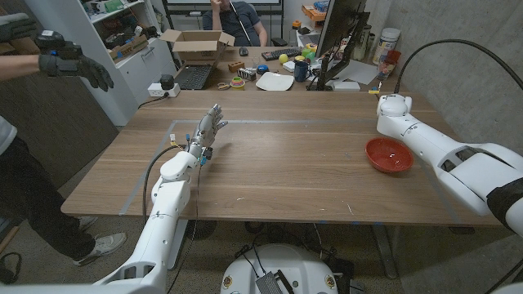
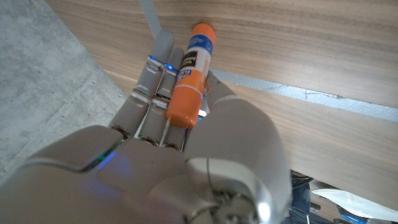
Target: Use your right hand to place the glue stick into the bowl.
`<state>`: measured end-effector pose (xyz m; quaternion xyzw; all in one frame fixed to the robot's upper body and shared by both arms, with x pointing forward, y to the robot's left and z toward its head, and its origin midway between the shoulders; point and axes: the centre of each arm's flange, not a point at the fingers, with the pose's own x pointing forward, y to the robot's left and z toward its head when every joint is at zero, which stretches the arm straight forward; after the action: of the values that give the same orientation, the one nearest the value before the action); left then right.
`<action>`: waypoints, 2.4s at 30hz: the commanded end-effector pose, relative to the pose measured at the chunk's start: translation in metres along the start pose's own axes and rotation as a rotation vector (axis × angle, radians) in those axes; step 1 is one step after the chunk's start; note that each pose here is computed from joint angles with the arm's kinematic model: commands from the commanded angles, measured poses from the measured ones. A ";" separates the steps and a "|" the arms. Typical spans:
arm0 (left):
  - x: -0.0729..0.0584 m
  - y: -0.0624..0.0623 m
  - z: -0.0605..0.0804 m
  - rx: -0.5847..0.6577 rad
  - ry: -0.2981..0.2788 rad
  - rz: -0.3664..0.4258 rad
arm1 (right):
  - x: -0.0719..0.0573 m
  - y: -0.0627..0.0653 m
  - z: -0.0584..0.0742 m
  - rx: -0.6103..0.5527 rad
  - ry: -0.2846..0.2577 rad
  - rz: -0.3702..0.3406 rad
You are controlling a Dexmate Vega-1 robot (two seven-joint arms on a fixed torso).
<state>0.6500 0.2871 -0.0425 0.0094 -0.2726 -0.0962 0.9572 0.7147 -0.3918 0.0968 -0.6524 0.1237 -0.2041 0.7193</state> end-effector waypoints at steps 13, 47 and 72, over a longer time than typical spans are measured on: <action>-0.002 -0.002 -0.003 -0.007 0.004 -0.007 | -0.026 -0.028 0.011 0.018 -0.078 -0.106; 0.005 -0.005 -0.002 -0.004 0.004 -0.020 | -0.057 -0.057 0.008 0.037 -0.135 -0.230; 0.018 -0.007 -0.006 -0.009 0.012 -0.043 | -0.086 -0.059 -0.008 0.033 -0.149 -0.259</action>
<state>0.6569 0.2802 -0.0409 0.0129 -0.2708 -0.1111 0.9561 0.6411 -0.3600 0.1504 -0.6547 -0.0288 -0.2466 0.7140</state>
